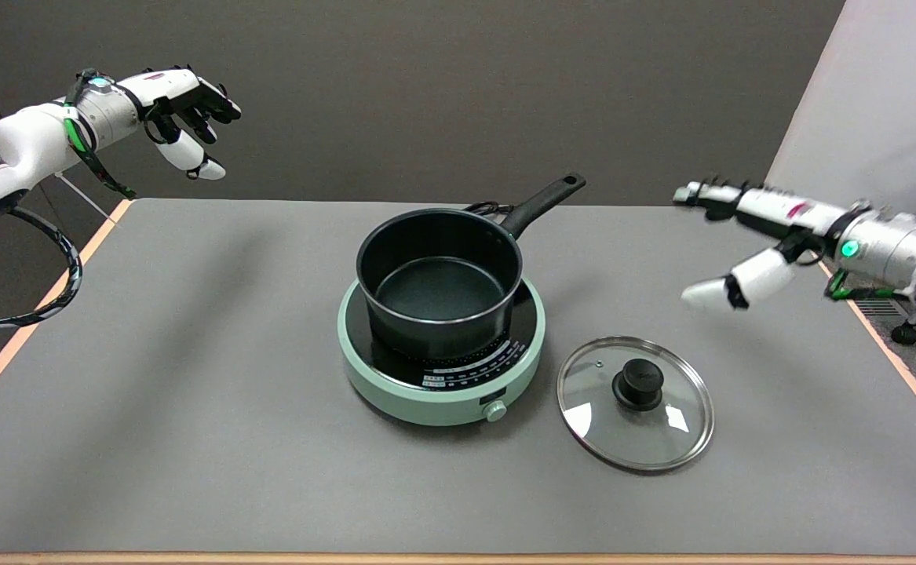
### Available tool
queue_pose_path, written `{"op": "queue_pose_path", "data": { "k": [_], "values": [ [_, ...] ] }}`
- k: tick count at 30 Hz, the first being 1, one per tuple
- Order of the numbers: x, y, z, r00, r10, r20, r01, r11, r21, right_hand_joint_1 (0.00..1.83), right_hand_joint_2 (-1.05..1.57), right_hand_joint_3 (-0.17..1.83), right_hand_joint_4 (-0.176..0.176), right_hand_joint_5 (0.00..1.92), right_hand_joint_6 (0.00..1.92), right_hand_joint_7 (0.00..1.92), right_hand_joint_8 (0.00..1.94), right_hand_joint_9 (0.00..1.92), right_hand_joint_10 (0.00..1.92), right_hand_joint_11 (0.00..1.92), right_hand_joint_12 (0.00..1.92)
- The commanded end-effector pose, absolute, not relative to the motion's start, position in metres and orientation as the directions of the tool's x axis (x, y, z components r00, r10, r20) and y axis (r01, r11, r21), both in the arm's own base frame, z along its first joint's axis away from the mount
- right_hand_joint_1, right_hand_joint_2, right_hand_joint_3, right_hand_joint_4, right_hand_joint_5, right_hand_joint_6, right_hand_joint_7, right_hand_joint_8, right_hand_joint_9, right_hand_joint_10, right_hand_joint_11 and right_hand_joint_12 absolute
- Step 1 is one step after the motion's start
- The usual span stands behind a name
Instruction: Place the pot lid onto the table.
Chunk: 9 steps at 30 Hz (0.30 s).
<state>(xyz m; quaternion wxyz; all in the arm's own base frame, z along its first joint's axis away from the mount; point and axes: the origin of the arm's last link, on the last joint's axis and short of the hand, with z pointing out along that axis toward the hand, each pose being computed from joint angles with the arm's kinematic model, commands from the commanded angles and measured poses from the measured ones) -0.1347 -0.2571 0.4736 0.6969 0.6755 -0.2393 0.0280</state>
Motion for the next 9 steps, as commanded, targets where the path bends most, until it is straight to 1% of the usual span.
{"op": "queue_pose_path", "data": {
  "k": [1,4,9],
  "values": [
    [-0.0765,-0.2324,0.5164,0.952,0.299,0.071,-0.148,0.245,0.958,0.77,0.31,0.81,-0.019,0.03,0.10,0.00,0.00,0.00,0.00,0.08,0.53],
    [-0.0806,-0.2313,0.5116,0.941,0.338,-0.022,-0.073,0.266,0.961,0.76,0.32,0.83,0.006,0.05,0.13,0.00,0.02,0.00,0.05,0.09,0.55],
    [-0.0837,-0.2320,0.5201,0.931,0.365,0.004,-0.112,0.275,0.955,0.76,0.33,0.85,0.015,0.05,0.15,0.00,0.06,0.00,0.13,0.10,0.55]
  ]
}}
